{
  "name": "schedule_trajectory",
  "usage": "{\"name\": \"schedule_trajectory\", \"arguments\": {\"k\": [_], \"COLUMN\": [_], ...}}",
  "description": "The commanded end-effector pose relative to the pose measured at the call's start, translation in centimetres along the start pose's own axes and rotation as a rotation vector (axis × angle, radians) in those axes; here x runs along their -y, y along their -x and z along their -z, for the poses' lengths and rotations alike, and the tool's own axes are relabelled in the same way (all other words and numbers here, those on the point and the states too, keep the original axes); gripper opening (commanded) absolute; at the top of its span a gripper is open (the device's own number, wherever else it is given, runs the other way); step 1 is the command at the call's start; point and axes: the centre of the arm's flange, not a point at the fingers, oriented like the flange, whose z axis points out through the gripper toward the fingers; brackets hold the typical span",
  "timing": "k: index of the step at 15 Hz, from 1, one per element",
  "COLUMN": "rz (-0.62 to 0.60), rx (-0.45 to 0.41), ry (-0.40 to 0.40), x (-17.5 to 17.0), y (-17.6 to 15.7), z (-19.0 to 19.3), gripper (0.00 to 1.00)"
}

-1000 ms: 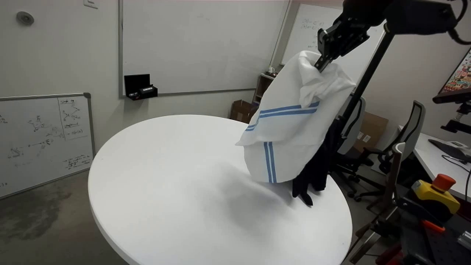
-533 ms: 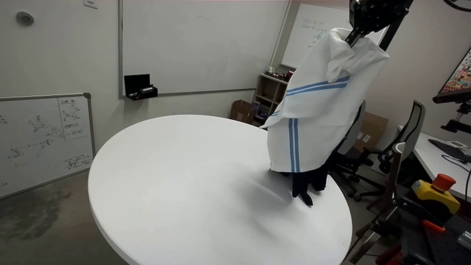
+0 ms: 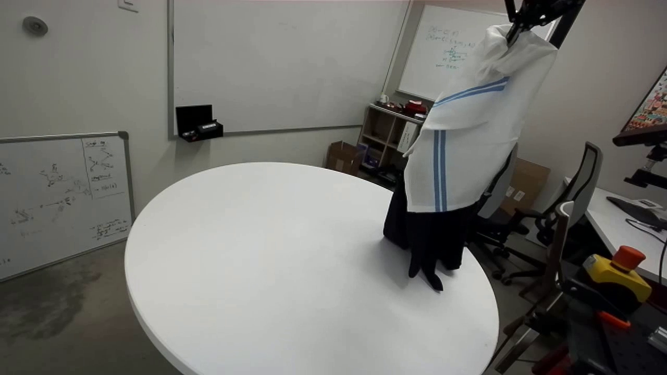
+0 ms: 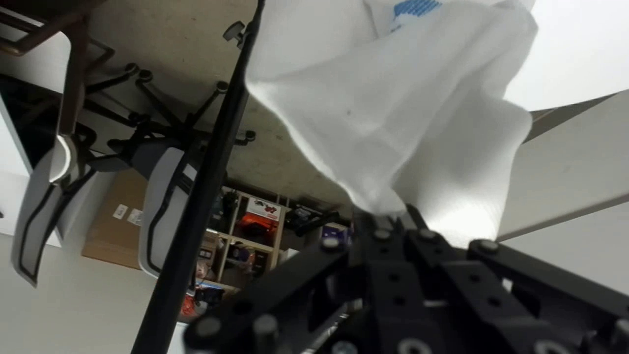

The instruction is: Hang the white cloth on top of the black cloth on the stand

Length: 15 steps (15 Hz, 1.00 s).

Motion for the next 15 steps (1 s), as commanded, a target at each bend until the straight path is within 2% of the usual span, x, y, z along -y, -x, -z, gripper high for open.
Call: {"name": "schedule_trajectory", "arguments": {"k": [1,8,15], "rz": [-0.118,-0.271,-0.398], "rx": [0.016,0.045,0.023], "ry": [0.084,0.175,0.229], "x": [4.0,8.5,11.5], "y": [-5.5,-14.3,-20.7], "z": [-1.7,-2.5,-1.5], "gripper": [0.01,0.01,0.01]}}
